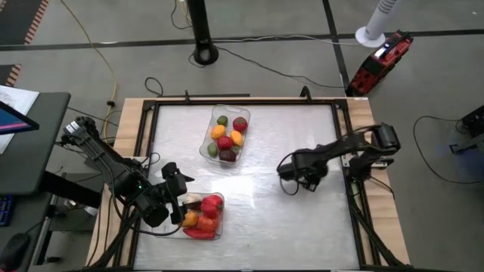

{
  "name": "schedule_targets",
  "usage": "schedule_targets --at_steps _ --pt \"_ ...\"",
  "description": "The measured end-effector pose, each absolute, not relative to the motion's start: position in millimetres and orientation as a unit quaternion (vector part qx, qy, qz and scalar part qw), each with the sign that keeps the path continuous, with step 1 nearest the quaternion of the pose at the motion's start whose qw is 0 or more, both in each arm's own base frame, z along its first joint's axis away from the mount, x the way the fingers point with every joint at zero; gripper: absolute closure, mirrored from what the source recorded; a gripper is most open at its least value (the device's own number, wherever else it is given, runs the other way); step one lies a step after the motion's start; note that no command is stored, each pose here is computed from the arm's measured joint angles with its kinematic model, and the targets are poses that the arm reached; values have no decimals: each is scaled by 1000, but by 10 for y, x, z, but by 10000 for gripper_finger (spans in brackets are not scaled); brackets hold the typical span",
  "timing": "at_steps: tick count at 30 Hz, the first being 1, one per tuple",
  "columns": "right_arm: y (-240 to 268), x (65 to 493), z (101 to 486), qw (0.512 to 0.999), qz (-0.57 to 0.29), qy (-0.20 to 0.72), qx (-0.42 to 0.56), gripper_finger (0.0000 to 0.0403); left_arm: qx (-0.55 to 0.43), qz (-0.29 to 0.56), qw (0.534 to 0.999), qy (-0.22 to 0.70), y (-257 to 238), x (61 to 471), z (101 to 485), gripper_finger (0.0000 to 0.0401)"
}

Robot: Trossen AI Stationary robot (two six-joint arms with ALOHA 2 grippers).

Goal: Sort produce into baskets
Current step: Put the onion into the bottom transparent bin

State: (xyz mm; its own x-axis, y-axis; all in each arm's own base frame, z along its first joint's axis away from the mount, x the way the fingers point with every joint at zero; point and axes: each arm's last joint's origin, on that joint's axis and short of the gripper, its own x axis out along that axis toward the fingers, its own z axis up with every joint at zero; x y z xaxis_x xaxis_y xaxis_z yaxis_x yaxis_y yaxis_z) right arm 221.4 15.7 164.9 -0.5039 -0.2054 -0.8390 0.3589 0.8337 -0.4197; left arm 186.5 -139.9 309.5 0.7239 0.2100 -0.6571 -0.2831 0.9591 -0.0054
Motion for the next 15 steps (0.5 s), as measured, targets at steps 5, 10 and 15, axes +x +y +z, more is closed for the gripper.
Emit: schedule_targets --at_steps 5,10,15 --pt "573 2556 1958 634 -231 736 57 95 -51 137 928 343 -1397 1866 3098 42" --pt "998 2942 2281 781 -102 614 54 94 -41 145 932 329 -1395 1876 3109 42" --pt "1142 3250 2603 874 -33 482 51 94 -10 137 949 285 -1454 1904 3169 42"
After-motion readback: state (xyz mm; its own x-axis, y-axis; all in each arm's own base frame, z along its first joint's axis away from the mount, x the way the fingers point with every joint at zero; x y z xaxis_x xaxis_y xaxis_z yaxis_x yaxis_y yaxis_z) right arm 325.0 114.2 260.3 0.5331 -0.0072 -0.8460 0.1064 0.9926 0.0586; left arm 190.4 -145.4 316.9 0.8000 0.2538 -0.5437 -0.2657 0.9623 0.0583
